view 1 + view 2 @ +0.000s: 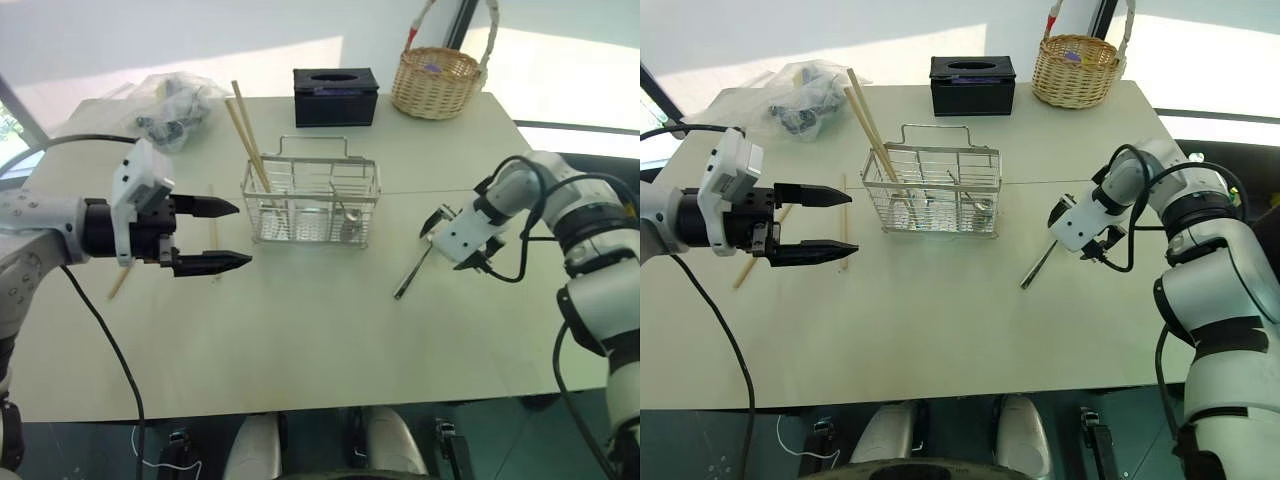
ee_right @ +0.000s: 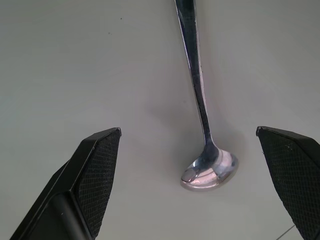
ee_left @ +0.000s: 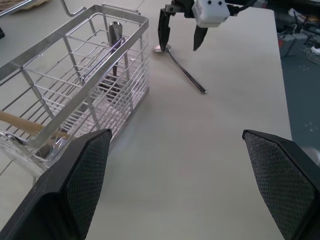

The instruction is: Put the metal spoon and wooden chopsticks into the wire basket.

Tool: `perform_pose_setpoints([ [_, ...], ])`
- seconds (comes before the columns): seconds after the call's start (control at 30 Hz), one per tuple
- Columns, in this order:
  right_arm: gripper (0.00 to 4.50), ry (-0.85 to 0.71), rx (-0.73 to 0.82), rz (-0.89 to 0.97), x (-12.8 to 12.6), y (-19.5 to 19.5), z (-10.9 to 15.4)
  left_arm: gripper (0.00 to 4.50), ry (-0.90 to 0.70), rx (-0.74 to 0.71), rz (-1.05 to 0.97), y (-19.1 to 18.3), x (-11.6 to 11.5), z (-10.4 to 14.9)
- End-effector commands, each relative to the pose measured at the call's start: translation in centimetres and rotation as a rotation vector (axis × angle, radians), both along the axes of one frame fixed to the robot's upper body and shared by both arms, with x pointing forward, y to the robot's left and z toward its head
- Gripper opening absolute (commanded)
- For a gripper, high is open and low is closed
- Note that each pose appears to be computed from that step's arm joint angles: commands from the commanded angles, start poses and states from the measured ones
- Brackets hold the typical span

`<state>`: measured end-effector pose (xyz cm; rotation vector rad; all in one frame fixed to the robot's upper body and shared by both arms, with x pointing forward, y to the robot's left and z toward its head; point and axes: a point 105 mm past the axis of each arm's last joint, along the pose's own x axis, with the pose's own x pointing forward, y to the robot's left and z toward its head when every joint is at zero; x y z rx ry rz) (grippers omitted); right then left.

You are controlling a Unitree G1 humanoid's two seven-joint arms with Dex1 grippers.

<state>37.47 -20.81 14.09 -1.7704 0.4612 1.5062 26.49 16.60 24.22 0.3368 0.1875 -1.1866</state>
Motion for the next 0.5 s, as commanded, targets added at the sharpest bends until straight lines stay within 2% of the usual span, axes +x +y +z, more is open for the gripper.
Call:
perform_pose_setpoints([
  [0.03,4.50,-0.058,-0.027,0.019,1.0,0.8,0.7,4.43,-0.044,-0.009,0.004,-0.1,-0.5,1.2],
  [0.47,4.50,-0.145,-0.187,0.170,2.2,2.4,-0.4,4.43,-0.060,-0.053,0.031,-0.6,-0.8,2.0],
  [0.5,3.97,-0.137,-0.186,0.176,2.1,2.5,-0.6,4.50,-0.062,-0.054,0.032,-0.6,-0.8,2.0],
])
